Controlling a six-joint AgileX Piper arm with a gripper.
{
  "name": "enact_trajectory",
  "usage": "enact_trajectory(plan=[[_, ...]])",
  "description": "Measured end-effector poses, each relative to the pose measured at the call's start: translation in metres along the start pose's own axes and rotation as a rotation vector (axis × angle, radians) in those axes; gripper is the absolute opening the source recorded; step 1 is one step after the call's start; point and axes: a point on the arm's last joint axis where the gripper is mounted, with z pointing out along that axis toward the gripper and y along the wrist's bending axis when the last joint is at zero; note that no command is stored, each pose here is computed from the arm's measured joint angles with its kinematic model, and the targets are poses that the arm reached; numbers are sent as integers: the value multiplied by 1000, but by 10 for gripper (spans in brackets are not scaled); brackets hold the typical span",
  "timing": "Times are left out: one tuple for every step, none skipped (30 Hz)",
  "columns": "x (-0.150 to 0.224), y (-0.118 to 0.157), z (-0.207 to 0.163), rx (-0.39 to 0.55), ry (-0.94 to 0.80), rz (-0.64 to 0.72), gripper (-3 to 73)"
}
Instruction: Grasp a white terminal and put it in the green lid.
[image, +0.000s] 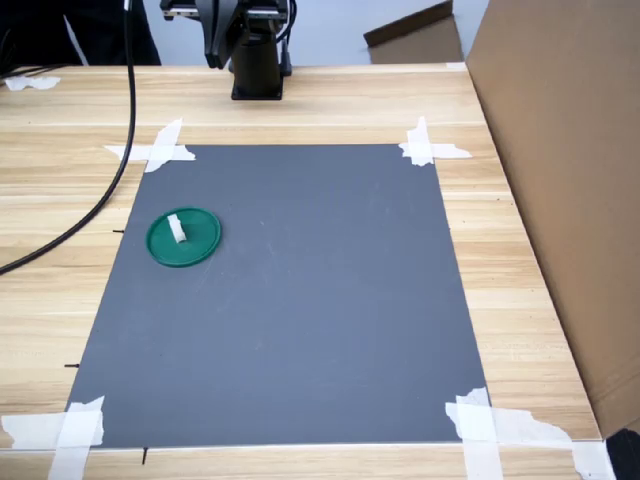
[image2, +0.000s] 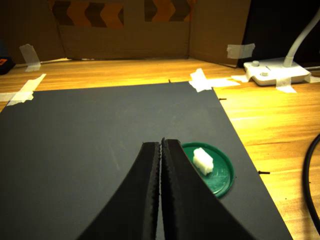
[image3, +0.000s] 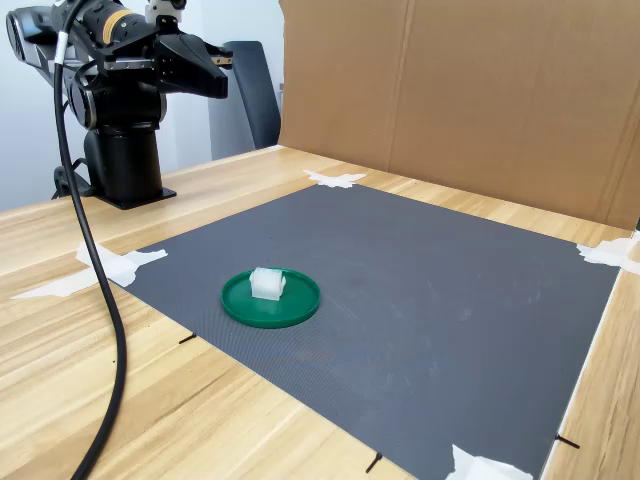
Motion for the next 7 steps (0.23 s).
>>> enact_trajectory(plan=[[0,0,0,0,0,0,-27],[0,0,0,0,-1,0,-27],[-1,0,-1,0,-12,-1,-28],[-2,0,-4,0,-36,-3,-28],[-2,0,-4,0,-42,-3,-28],[-2,0,-4,0,-42,-4,-28],[-2,0,-4,0,-42,-4,-28]])
